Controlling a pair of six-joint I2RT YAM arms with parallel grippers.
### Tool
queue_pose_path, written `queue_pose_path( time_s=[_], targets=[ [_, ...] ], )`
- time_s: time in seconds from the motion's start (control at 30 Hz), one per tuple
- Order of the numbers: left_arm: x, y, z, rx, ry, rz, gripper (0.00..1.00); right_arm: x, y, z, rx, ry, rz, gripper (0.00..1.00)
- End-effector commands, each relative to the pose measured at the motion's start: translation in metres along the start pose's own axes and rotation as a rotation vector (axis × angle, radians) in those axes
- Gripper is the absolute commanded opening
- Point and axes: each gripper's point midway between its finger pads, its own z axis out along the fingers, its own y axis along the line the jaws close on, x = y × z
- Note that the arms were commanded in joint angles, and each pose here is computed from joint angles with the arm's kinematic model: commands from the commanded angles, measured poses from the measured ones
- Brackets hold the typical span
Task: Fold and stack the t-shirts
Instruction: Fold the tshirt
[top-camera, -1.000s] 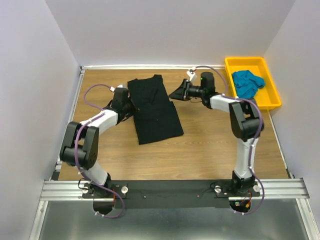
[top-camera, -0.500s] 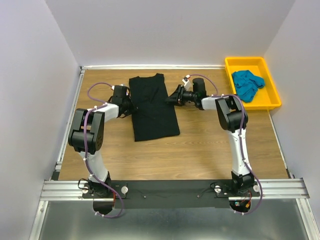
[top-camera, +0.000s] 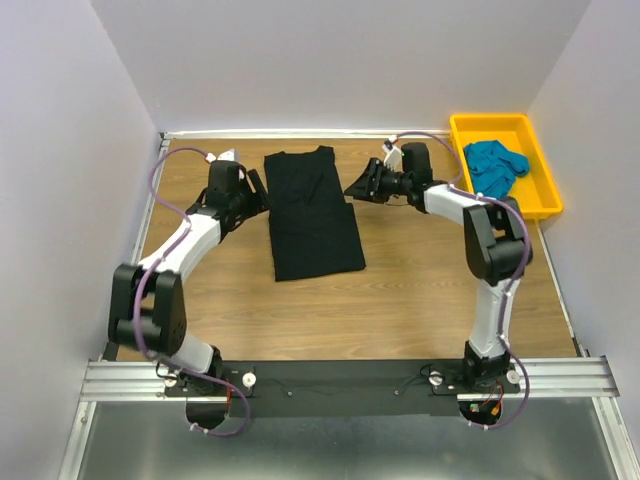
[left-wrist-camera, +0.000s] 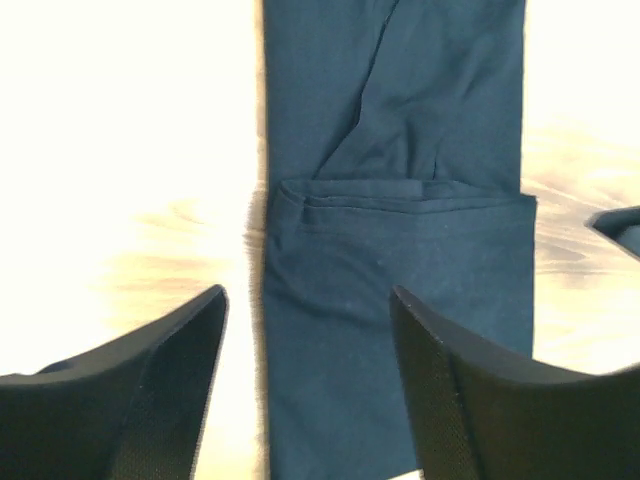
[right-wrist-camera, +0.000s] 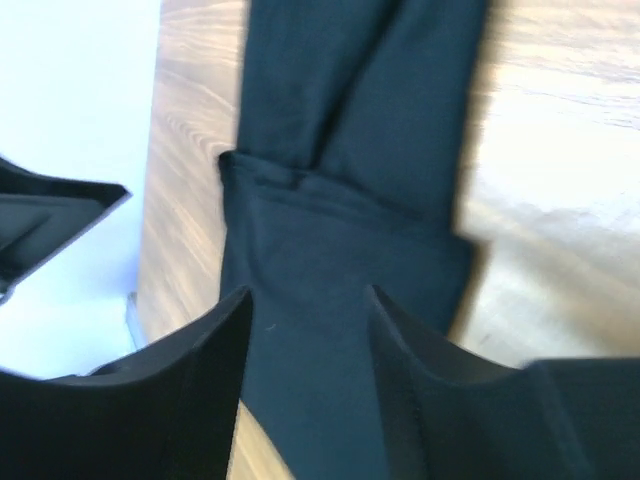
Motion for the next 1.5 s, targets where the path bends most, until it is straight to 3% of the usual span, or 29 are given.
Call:
queue_pose_path(
  time_s=[0.0, 0.1, 0.27, 0.47, 1.1, 1.47],
  targets=[
    [0.013, 0.019, -0.039, -0.13, -0.04, 0.129, 0.85, 0.014, 0.006, -0.03, 0.228, -0.016, -0.087, 0.6],
    [0.032, 0.023, -0.061, -0.182, -0.027, 0.151, 0.86, 0.046, 0.002, -0.052, 0.399, 0.038, -0.122, 0.65],
    [0.105, 0.019, -0.075, -0.175, 0.11, 0.142, 0.86, 0.091, -0.01, -0.08, 0.612, 0.091, -0.145, 0.72],
    [0.155, 0.024, -0.074, -0.176, 0.22, 0.115, 0.7, 0.151, -0.01, -0.091, 0.67, 0.183, -0.121, 0.74],
    [0.181, 0.04, -0.045, -0.282, 0.289, 0.173, 0.5, 0.172, -0.021, -0.087, 0.696, 0.244, -0.137, 0.73],
    [0.187, 0.036, -0.038, -0.279, 0.305, 0.188, 0.49, 0.173, -0.017, -0.086, 0.682, 0.248, -0.149, 0.72]
  ],
)
